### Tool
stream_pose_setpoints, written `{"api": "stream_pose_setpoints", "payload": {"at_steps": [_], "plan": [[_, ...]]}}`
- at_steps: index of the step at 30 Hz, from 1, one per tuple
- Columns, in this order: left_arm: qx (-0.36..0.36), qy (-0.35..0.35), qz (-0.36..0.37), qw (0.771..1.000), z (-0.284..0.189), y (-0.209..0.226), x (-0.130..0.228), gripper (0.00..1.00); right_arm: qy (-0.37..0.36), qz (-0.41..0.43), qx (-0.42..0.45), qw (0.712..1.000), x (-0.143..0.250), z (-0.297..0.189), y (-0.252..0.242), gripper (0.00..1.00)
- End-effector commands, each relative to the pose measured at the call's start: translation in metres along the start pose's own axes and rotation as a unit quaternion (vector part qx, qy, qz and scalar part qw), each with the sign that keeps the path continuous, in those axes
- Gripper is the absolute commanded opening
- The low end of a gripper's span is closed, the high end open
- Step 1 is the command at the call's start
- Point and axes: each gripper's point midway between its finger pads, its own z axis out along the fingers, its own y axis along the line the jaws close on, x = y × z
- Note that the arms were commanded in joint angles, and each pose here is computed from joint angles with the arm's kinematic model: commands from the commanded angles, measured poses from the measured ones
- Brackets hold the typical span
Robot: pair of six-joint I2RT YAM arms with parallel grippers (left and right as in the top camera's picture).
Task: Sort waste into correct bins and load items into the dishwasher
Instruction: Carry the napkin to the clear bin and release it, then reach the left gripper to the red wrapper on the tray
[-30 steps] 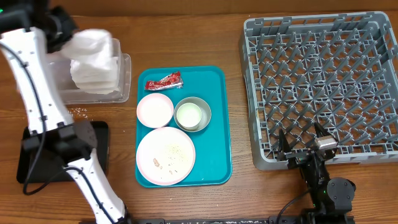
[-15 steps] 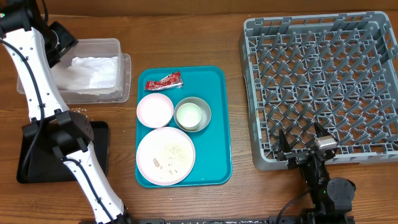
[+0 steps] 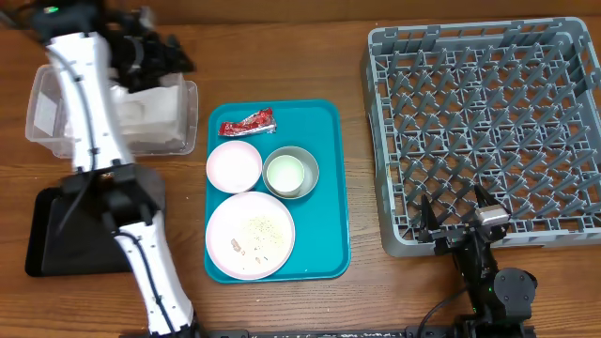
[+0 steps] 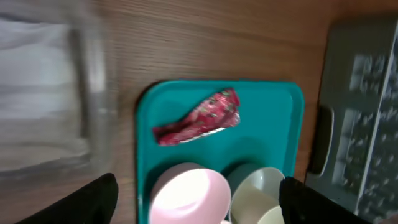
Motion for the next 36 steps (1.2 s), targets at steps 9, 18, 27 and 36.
{"api": "stream_pose_setpoints", "payload": {"at_steps": [9,18,27,36], "plan": [[-0.137,0.054,0.131,0.980,0.060,-0.094,0.045,0.85,-0.002,-0.003,0.002,1.000,0.002,0.000,-0.001,1.00],[-0.187,0.128,0.162,0.960,0.073,-0.099,0.096,1.00,-0.002,-0.003,0.002,1.000,0.002,0.000,-0.001,1.00],[-0.205,0.161,0.124,0.958,0.095,-0.067,0.108,1.00,-0.002,-0.003,0.002,1.000,0.002,0.000,-0.001,1.00],[-0.202,0.112,0.132,0.964,0.147,-0.050,0.087,1.00,-0.002,-0.003,0.002,1.000,0.002,0.000,-0.001,1.00]]}}
